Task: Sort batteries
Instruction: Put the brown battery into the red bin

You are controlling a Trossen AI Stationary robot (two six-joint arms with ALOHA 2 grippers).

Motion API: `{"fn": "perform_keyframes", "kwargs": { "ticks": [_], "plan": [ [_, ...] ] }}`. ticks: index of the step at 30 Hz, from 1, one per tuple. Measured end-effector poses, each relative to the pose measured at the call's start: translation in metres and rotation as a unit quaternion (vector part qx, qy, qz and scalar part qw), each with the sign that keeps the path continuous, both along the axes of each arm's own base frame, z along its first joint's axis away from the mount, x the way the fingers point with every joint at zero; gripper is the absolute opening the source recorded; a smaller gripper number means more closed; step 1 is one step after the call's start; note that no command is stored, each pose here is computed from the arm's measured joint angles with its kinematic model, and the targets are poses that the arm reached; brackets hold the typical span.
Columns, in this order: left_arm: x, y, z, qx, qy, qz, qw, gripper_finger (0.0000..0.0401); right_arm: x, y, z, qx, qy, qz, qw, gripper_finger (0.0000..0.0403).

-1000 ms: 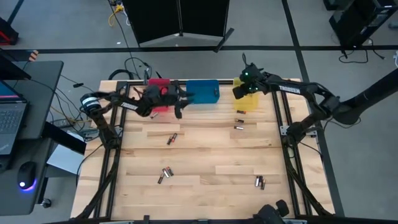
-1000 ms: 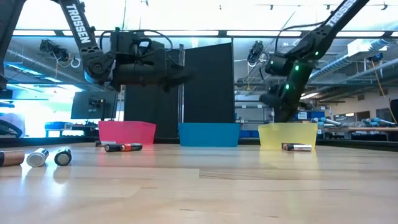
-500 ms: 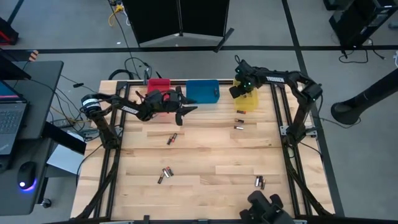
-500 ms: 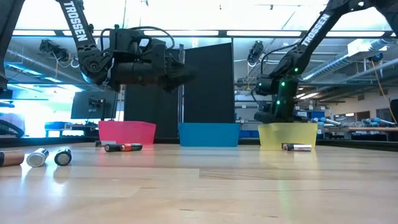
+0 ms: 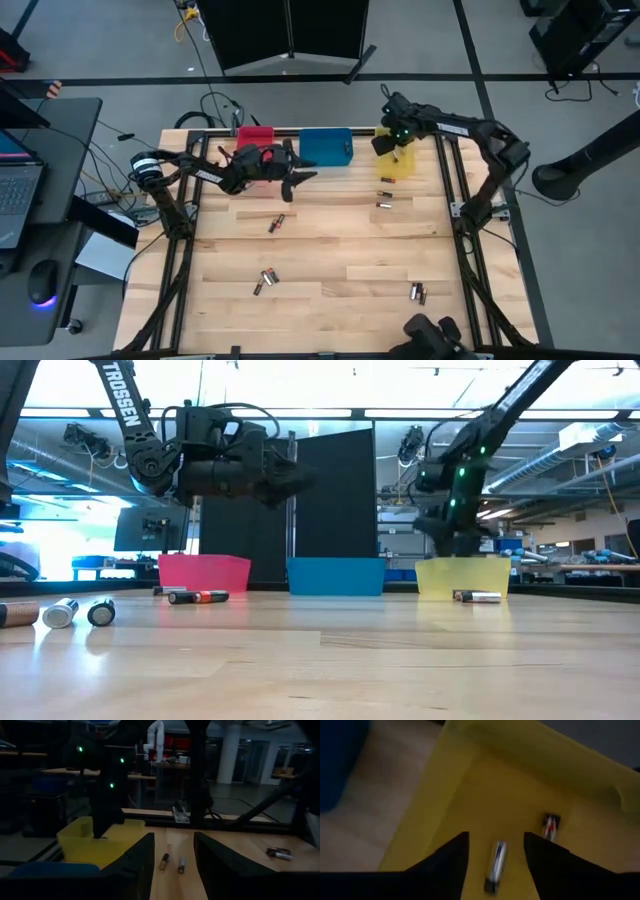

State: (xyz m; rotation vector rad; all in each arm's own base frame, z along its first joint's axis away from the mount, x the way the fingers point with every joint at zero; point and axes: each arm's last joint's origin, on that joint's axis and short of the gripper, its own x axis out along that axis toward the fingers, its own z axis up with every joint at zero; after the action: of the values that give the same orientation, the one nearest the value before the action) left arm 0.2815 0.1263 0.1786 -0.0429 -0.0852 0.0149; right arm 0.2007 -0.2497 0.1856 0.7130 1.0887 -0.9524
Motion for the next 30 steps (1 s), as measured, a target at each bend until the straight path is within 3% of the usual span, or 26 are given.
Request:
{"fn": "perform_keyframes", "kwargs": {
  "ticks": [4, 11, 15, 20, 25, 30],
  "plan": [
    [0.000, -0.001, -0.001, 0.000, 0.003, -0.019, 1.000, 0.0144, 0.002, 0.027, 0.032, -0.019, -0.005, 0.051, 0.998, 0.0178],
    [0.000, -0.002, -0.001, 0.000, 0.005, -0.030, 1.000, 0.0141, 0.013, 0.096, 0.078, -0.059, -0.034, 0.171, 0.983, 0.0016],
    [-0.002, -0.004, 0.006, 0.004, 0.002, -0.052, 0.999, 0.0131, 0.017, 0.136, 0.081, -0.065, -0.070, 0.202, 0.975, 0.0020],
    [-0.007, -0.007, 0.019, 0.011, -0.006, -0.061, 0.998, 0.0118, 0.017, 0.181, 0.057, -0.058, -0.082, 0.215, 0.971, 0.0008],
    [-0.012, -0.009, 0.028, 0.017, 0.006, -0.060, 0.998, 0.0105, 0.015, 0.221, 0.034, -0.019, -0.089, 0.221, 0.971, 0.0013],
    [-0.013, -0.010, 0.027, 0.017, 0.028, -0.060, 0.998, 0.0096, 0.015, 0.256, 0.032, 0.009, -0.097, 0.242, 0.965, 0.0010]
  ]
}}
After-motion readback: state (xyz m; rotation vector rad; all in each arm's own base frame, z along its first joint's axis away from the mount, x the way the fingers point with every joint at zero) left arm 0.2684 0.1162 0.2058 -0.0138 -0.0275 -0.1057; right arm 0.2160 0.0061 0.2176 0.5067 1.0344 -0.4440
